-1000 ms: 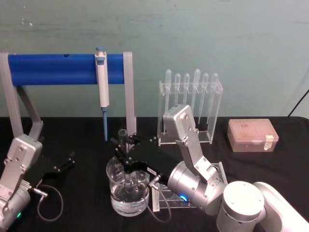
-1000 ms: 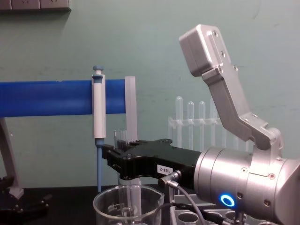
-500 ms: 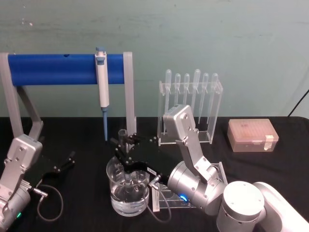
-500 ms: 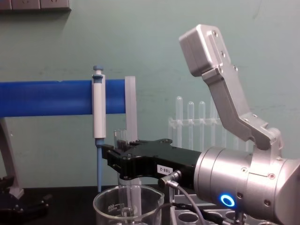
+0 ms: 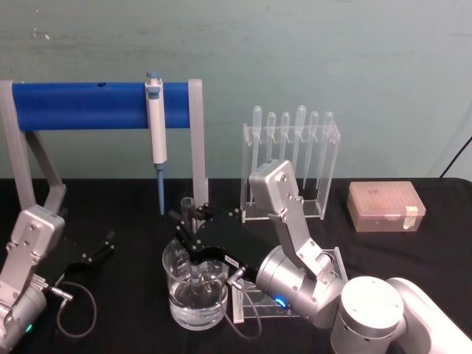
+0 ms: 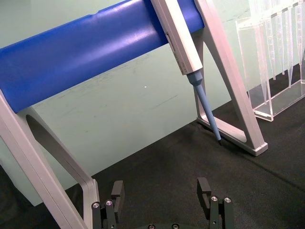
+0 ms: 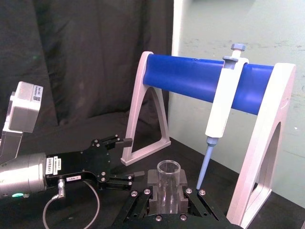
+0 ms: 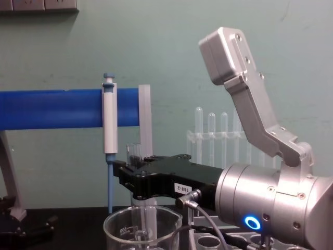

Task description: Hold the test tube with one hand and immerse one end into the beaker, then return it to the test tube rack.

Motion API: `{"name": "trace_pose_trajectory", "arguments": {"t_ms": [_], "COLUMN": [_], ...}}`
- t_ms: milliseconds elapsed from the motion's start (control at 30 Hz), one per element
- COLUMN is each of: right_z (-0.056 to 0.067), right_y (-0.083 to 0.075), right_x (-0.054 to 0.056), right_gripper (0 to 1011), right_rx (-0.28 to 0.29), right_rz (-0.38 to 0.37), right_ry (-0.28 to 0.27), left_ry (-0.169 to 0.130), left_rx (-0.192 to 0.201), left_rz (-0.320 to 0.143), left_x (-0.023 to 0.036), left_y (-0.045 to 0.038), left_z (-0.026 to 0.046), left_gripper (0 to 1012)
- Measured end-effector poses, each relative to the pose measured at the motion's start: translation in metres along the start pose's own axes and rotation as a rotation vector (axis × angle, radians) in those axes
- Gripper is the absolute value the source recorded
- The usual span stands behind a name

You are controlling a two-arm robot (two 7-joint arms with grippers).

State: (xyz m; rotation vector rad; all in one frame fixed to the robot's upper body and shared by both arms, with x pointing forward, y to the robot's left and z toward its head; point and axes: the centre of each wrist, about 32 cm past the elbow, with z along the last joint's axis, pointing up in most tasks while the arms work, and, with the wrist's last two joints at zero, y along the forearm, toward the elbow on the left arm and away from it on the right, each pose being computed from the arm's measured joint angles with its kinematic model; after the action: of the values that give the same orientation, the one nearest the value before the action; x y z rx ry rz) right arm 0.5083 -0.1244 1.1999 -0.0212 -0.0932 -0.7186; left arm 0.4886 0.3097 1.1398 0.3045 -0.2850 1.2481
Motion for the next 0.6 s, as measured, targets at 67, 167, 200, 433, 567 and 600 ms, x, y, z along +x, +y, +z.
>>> {"name": "trace_pose_trajectory", "arguments": {"t_ms": [67, 167, 200, 433, 567, 600], "right_z": [0.0, 0.0, 0.0, 0.0, 0.0, 0.0], "right_y": [0.0, 0.0, 0.0, 0.0, 0.0, 0.0], "right_x": [0.0, 0.0, 0.0, 0.0, 0.0, 0.0], "right_gripper": [230, 230, 230, 230, 230, 230], "right_rx": [0.0, 0.0, 0.0, 0.0, 0.0, 0.0], "right_rz": [0.0, 0.0, 0.0, 0.0, 0.0, 0.0], "right_ry": [0.0, 0.0, 0.0, 0.0, 0.0, 0.0], "left_ry": [0.0, 0.0, 0.0, 0.0, 0.0, 0.0], "left_rx": [0.0, 0.0, 0.0, 0.0, 0.0, 0.0], "left_rz": [0.0, 0.0, 0.0, 0.0, 0.0, 0.0], "left_x": [0.0, 0.0, 0.0, 0.0, 0.0, 0.0], "left_y": [0.0, 0.0, 0.0, 0.0, 0.0, 0.0], "left_z": [0.0, 0.0, 0.0, 0.0, 0.0, 0.0], "left_gripper": [1000, 1000, 1000, 1000, 1000, 1000]}}
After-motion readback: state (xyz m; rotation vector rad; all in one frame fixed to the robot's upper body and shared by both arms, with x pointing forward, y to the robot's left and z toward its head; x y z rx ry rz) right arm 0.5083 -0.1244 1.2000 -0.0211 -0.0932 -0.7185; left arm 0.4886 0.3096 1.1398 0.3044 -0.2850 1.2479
